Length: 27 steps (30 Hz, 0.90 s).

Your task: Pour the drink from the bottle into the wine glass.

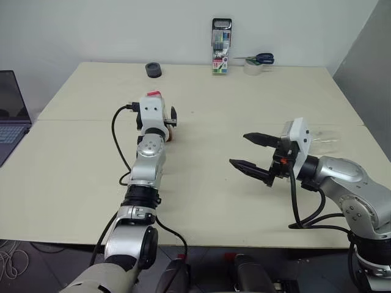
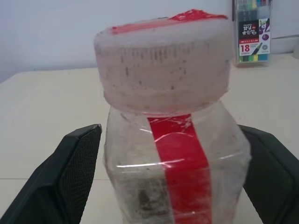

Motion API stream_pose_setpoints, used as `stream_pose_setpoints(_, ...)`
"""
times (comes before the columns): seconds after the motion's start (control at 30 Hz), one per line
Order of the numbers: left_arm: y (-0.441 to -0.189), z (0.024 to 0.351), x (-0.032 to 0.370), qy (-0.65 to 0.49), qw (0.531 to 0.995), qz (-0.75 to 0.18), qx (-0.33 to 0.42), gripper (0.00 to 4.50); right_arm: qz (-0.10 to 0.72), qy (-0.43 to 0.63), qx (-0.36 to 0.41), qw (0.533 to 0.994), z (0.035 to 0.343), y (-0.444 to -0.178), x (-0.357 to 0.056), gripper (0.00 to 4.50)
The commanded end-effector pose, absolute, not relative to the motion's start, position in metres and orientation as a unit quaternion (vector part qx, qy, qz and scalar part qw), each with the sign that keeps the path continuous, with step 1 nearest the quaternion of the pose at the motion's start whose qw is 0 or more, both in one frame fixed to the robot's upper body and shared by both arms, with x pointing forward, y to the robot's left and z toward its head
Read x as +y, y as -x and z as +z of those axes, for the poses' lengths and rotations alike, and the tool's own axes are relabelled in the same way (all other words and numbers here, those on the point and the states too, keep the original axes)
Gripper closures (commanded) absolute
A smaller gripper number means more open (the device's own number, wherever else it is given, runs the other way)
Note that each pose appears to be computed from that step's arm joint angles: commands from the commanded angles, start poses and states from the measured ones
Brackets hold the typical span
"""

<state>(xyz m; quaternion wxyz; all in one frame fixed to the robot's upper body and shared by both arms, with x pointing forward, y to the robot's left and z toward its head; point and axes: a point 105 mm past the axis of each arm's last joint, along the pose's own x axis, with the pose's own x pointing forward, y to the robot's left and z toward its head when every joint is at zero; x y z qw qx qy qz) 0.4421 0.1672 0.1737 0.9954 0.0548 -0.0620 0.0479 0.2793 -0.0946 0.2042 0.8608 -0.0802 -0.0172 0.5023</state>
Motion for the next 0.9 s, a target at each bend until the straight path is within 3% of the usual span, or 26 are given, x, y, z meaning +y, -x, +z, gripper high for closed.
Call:
stream_pose_setpoints(0.03, -0.445, 0.194, 0.165, -0.048, 0.994, 0.043, -0.093, 0.02, 0.504, 0.091, -0.036, 0.858, 0.213, -0.276, -0.095, 0.00)
stream_pose_setpoints(0.33, -0.447, 0.200, 0.161, -0.047, 0.993, 0.033, -0.102, 0.02, 0.501, 0.092, -0.037, 0.860, 0.213, -0.278, -0.095, 0.00)
stream_pose_setpoints(0.47, -0.446, 0.199, 0.160, -0.048, 0.993, 0.029, -0.100, 0.88, 0.500, 0.093, -0.036, 0.860, 0.212, -0.278, -0.096, 0.00)
stream_pose_setpoints(0.67, -0.444, 0.194, 0.164, -0.047, 0.994, 0.034, -0.093, 2.60, 0.499, 0.092, -0.036, 0.861, 0.212, -0.279, -0.096, 0.00)
stream_pose_setpoints(0.9, -0.434, 0.188, 0.170, -0.029, 0.995, 0.008, -0.097, 2.69, 0.492, 0.090, -0.046, 0.865, 0.216, -0.280, -0.096, 0.00)
